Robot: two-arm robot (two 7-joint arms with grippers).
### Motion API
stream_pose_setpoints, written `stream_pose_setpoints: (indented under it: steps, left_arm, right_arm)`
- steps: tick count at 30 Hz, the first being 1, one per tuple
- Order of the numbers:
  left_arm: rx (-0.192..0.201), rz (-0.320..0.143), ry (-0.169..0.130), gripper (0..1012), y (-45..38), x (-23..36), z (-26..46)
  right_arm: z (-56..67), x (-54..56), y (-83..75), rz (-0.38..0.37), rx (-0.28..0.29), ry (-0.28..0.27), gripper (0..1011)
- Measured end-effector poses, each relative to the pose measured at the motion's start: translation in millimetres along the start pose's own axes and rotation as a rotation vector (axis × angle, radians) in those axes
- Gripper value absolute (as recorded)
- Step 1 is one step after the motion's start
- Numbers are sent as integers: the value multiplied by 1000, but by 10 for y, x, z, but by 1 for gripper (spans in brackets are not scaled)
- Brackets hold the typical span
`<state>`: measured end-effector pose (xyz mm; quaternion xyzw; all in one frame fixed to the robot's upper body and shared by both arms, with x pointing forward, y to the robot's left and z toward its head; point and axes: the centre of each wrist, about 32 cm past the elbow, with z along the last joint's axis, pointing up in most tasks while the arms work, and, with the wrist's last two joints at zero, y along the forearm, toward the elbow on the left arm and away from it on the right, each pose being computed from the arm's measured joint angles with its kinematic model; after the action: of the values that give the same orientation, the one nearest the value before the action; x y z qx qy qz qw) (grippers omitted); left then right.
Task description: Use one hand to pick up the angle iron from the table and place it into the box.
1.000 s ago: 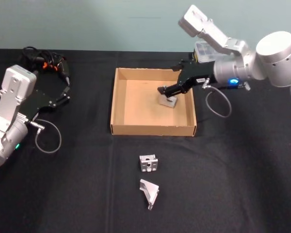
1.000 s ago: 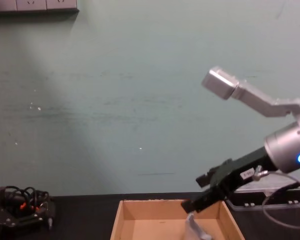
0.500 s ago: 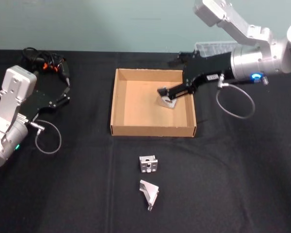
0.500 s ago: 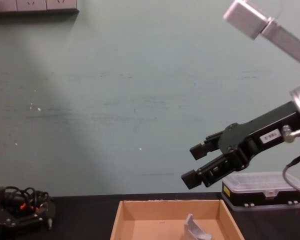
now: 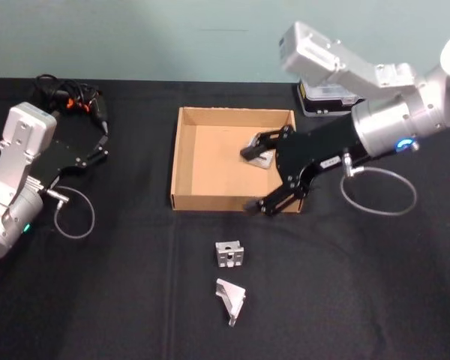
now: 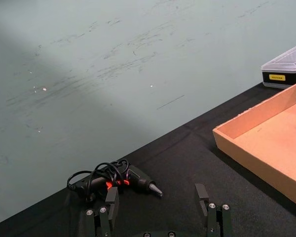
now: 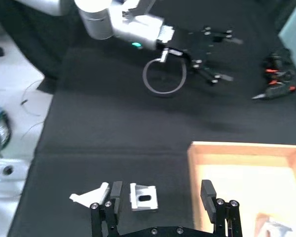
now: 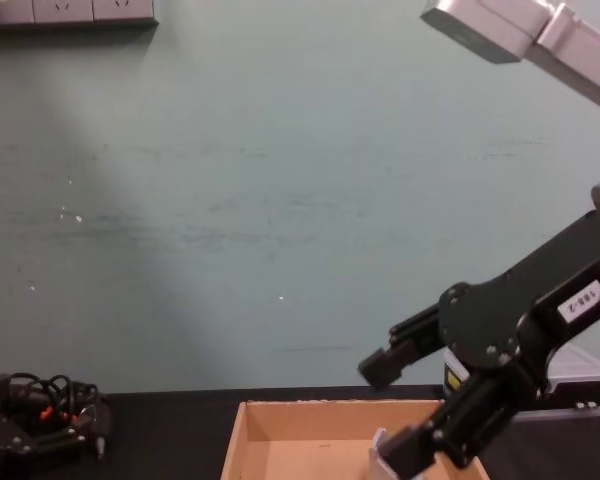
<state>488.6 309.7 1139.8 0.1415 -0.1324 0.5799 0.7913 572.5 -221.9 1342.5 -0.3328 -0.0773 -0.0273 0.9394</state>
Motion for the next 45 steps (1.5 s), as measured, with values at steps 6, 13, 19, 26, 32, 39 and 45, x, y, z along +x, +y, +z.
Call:
stream_pose_setpoints:
  steps: [6, 13, 19, 26, 32, 39, 45]
  left_arm:
    - [0, 0, 0, 1000, 0, 0, 0]
    - [0, 0, 0, 1000, 0, 0, 0]
    - [0, 0, 0, 1000, 0, 0, 0]
    - [0, 0, 0, 1000, 0, 0, 0]
    - [0, 0, 0, 1000, 0, 0, 0]
    - [0, 0, 0, 1000, 0, 0, 0]
    - [0, 0, 0, 1000, 0, 0, 0]
  right_arm:
    - [-3, -44, 114, 44, -22, -2, 1003]
    - [-39, -102, 271, 89, -54, 1, 1003]
    - [-77, -138, 363, 109, -78, 2, 1003]
    - [-171, -204, 508, 123, -107, 11, 1003]
    - [-241, -225, 575, 117, -126, 21, 1003]
    - [-283, -208, 613, 95, -144, 21, 1003]
    - [-304, -166, 642, 79, -162, 14, 1003]
